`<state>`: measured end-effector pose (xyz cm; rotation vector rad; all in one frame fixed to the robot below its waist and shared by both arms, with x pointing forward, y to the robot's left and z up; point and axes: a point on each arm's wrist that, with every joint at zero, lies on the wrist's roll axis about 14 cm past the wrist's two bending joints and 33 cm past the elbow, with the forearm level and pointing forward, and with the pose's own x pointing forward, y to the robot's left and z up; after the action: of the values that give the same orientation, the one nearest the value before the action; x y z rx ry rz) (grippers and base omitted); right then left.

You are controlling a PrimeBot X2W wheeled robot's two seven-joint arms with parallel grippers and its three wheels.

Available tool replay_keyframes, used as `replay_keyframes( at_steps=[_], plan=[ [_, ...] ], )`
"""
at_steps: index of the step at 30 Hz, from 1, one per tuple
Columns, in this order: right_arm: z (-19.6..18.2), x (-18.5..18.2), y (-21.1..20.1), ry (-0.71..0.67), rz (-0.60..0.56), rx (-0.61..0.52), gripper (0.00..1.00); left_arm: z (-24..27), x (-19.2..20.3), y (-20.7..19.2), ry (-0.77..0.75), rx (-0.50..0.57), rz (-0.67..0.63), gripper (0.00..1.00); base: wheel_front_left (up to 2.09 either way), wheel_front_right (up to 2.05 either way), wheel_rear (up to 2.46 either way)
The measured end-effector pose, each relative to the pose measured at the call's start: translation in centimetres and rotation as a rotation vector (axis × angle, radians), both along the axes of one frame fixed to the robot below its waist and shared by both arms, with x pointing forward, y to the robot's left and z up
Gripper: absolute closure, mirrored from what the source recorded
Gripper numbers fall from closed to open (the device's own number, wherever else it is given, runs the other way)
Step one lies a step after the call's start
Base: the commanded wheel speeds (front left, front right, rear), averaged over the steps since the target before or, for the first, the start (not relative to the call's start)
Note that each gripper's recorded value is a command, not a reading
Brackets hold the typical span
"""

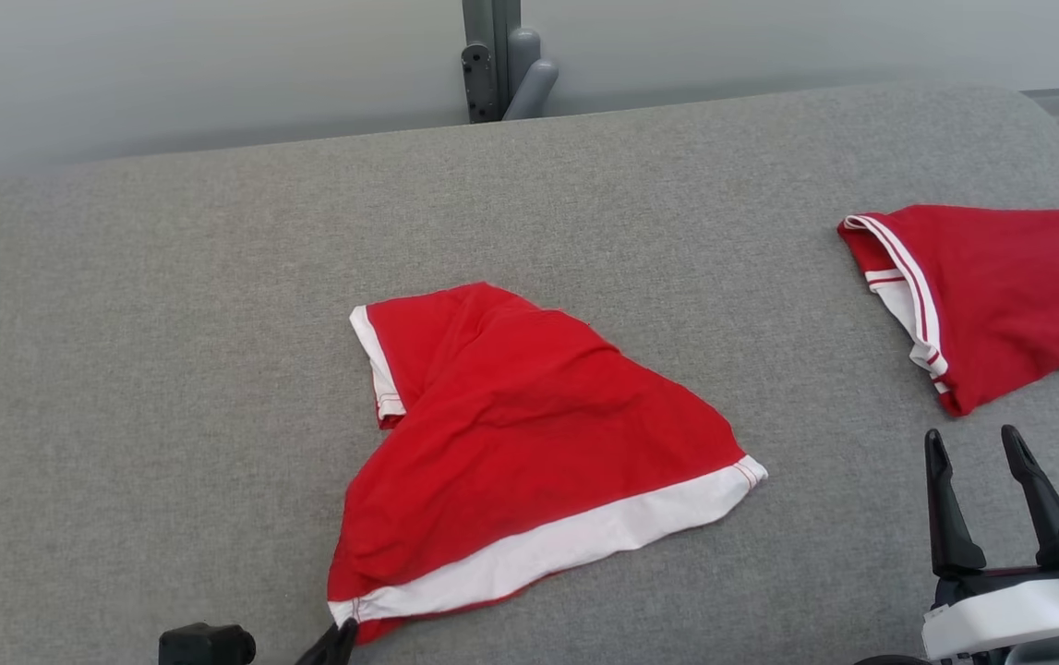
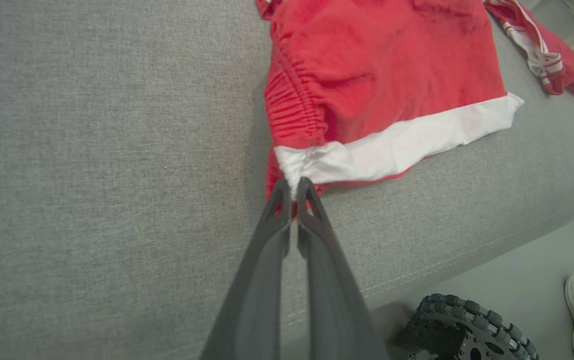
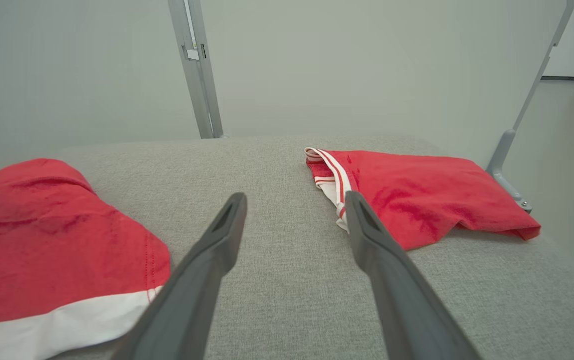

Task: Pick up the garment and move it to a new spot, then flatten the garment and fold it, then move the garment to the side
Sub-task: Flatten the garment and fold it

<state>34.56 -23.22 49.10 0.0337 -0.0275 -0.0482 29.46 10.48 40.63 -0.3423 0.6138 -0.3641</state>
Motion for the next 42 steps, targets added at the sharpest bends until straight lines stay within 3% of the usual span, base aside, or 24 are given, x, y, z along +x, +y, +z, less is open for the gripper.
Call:
replay_keyframes(
  at_steps=[7,21,22,23,24,31,42],
  plan=[
    [0.2,0.1,0.2,-0.004,0.019,-0.012,0.00,-0.8,-1.5,0.3,0.037,-0.010,-0.009,1.00,0.00,0.00,0.00],
    [0.8,0.0,0.6,-0.023,0.040,-0.022,0.00,-0.6,-0.8,2.6,-0.029,0.013,0.098,0.98,0.00,0.00,0.00],
    [0.8,-0.1,0.7,-0.024,0.045,-0.021,0.00,-0.5,-0.9,2.8,-0.035,0.013,0.107,0.54,0.00,0.00,0.00],
    [0.8,-0.2,0.8,-0.023,0.047,-0.021,0.00,-0.5,-1.0,2.8,-0.036,0.011,0.110,0.23,0.00,0.00,0.00],
    [0.8,-0.4,0.8,-0.022,0.049,-0.022,0.00,-0.5,-1.2,2.7,-0.034,0.005,0.110,0.00,0.00,0.00,0.00],
    [2.2,-0.3,1.1,-0.061,0.079,-0.050,0.00,0.0,-2.1,3.5,-0.045,-0.003,0.148,0.00,0.00,0.00,0.00],
    [5.0,0.3,2.2,-0.149,0.125,-0.075,0.00,7.3,1.3,8.7,-0.397,0.093,0.374,0.00,0.00,0.00,0.00]
  ],
)
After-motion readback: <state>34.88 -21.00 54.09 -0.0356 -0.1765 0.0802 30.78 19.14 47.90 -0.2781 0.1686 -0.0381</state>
